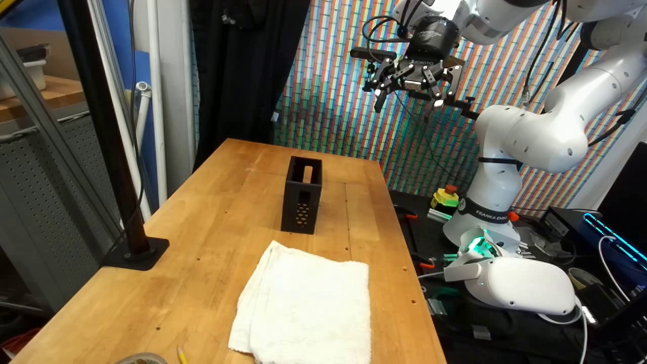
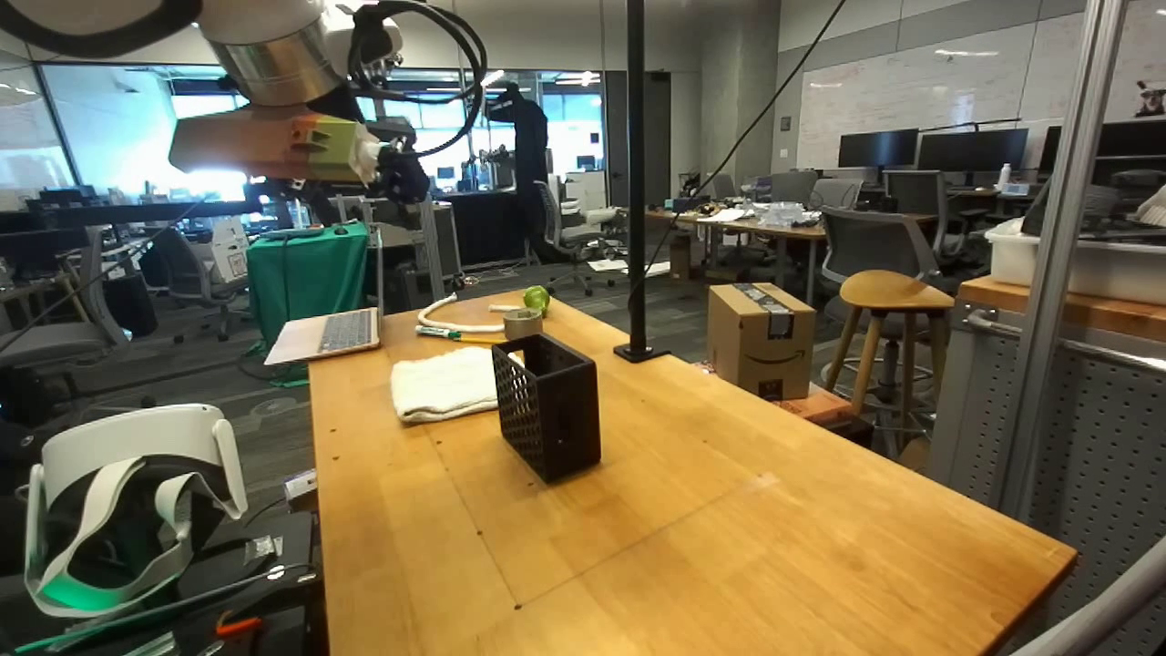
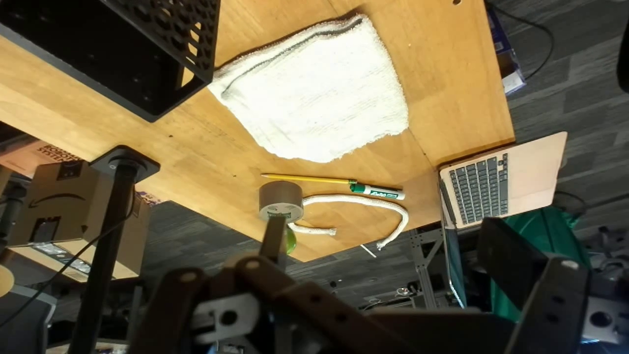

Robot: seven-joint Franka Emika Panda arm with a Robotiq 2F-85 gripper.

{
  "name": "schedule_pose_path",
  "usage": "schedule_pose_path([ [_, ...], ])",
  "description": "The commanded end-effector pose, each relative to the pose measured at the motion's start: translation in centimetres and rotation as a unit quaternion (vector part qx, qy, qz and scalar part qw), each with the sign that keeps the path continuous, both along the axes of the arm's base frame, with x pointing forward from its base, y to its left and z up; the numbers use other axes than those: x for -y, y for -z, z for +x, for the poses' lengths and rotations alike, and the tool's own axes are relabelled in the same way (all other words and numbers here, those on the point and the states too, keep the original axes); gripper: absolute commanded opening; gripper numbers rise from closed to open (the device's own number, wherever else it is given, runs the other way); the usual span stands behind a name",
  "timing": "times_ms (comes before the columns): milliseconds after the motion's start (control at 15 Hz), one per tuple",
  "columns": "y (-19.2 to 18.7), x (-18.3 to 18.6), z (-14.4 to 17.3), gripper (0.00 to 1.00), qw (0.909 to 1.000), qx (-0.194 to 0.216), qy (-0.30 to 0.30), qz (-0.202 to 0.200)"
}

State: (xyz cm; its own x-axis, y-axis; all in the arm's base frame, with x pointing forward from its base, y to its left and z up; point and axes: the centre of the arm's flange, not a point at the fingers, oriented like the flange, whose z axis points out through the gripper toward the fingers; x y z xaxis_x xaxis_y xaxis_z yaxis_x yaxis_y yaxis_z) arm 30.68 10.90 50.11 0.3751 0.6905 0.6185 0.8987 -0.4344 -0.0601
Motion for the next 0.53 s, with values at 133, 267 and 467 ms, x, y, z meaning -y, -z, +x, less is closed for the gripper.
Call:
schedule_pose_path([
  [133, 0.6, -4.3, -0.8, 1.0, 0.9972, 0.021, -0.063, -0.036],
  [267, 1.0, -7.6, -1.6, 1.0, 0.9915, 0.042, -0.108, -0.06],
  [467, 1.8, -12.6, -2.8, 1.0, 0.9778, 0.075, -0.171, -0.095],
])
